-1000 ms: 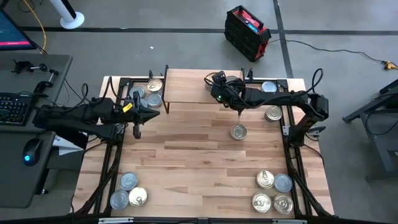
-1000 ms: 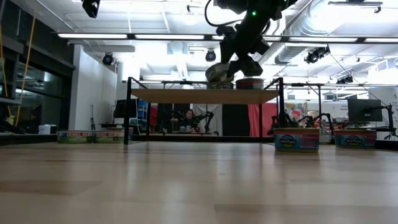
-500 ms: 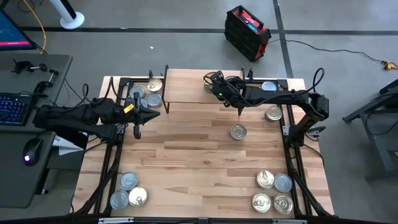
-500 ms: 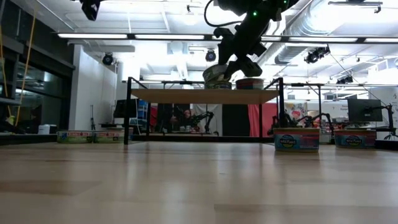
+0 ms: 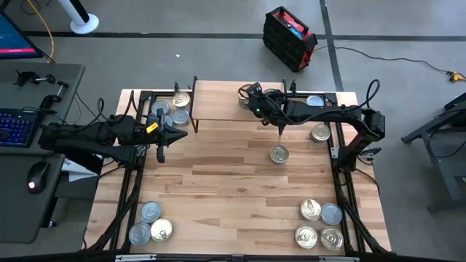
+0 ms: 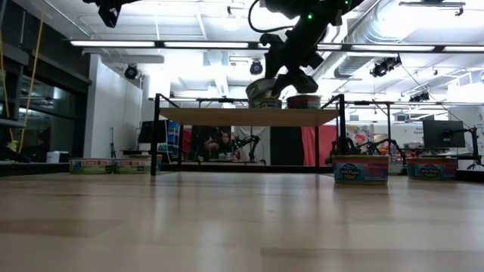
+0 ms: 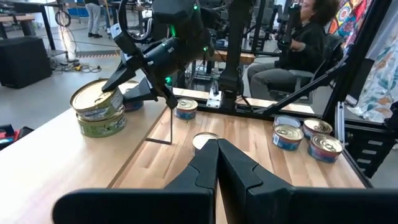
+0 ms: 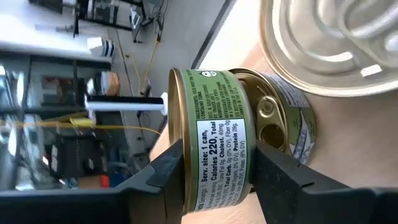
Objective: Stack canned seafood by type on shelf
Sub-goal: Stack the green tuna can on top of the other green tuna can on the shelf
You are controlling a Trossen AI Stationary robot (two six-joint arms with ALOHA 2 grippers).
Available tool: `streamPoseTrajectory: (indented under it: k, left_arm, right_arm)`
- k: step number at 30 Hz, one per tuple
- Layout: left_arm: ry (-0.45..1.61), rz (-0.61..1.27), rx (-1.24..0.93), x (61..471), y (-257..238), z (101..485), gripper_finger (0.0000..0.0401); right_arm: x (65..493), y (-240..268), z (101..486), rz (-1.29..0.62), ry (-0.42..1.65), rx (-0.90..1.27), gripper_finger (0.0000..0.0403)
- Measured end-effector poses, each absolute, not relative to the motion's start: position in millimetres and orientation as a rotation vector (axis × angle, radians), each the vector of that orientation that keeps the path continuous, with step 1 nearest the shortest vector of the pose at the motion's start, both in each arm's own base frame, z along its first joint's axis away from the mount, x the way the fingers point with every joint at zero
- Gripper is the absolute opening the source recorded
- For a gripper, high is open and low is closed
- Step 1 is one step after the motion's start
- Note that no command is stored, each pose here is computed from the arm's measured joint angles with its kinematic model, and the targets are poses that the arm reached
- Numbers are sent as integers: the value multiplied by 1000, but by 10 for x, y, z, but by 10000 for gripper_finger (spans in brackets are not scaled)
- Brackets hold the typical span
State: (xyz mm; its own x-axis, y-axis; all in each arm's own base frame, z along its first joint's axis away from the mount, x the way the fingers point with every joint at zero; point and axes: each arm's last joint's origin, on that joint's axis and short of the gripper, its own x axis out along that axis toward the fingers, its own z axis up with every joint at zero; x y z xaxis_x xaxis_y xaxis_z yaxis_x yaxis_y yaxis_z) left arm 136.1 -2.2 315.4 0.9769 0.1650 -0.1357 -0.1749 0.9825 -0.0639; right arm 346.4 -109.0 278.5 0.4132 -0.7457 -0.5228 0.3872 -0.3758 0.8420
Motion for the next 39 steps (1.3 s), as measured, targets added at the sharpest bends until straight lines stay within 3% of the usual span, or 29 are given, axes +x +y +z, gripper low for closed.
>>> streamPoseTrajectory:
  k: [15, 24, 39]
  left_arm:
    - [126, 192, -104, 1360, -17, 3155, 0]
    - [117, 197, -109, 1361, -16, 3163, 0]
    - [92, 217, -111, 1362, -10, 3185, 0]
  right_arm:
    - [3421, -1095, 2794, -1274, -386, 1688, 147]
    - [3349, -1146, 3026, -1378, -287, 1678, 147]
    - [3504, -1211, 2940, -1306, -272, 1747, 147]
